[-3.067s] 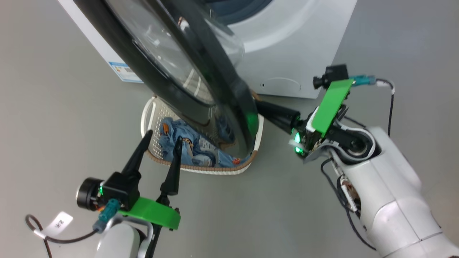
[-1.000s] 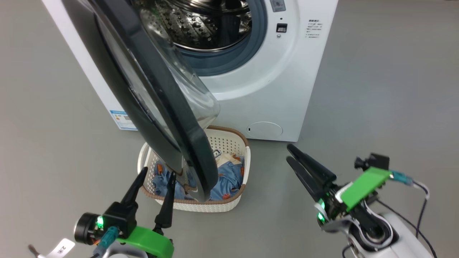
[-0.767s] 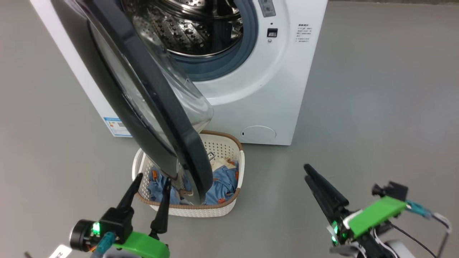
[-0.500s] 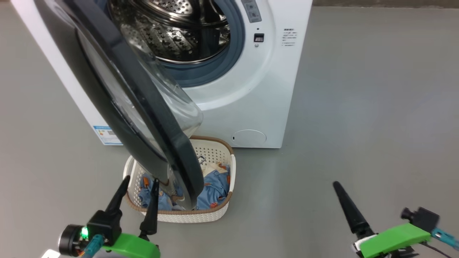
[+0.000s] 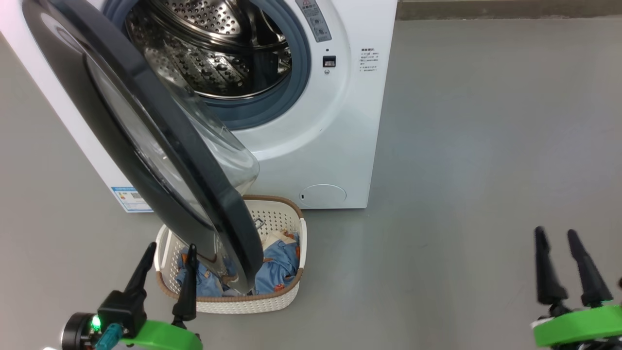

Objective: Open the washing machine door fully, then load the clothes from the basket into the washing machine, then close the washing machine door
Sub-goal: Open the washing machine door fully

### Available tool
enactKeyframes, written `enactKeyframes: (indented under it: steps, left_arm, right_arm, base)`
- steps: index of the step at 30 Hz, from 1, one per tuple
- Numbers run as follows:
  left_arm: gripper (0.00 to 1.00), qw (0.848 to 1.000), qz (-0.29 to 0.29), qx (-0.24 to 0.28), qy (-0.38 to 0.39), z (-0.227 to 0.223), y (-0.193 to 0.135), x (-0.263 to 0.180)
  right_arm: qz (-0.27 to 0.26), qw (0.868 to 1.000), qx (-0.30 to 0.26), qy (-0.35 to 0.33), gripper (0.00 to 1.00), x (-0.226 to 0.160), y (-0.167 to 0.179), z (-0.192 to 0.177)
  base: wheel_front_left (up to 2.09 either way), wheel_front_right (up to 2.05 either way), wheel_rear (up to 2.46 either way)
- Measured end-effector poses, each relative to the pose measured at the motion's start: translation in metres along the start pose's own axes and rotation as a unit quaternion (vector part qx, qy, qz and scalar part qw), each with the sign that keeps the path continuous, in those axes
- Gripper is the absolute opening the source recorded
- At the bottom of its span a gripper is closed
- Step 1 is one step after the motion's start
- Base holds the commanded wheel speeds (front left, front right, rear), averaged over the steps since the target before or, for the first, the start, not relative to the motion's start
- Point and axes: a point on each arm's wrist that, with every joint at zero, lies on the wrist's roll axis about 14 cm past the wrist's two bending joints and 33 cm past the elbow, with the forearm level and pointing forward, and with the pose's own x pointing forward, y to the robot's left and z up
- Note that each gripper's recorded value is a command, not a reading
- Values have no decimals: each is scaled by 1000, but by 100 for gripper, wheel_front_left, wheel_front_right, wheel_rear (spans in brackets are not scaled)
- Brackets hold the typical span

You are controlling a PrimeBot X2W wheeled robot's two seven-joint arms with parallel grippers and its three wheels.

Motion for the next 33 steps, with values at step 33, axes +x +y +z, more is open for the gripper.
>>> enactKeyframes:
  steps: [33]
  left_arm:
    - [100, 1000, 16, -2, 7, -5, 10, -6]
  right_arm:
    - [55, 988, -141, 34, 100, -27, 48, -32]
  base:
    - [0, 0, 0]
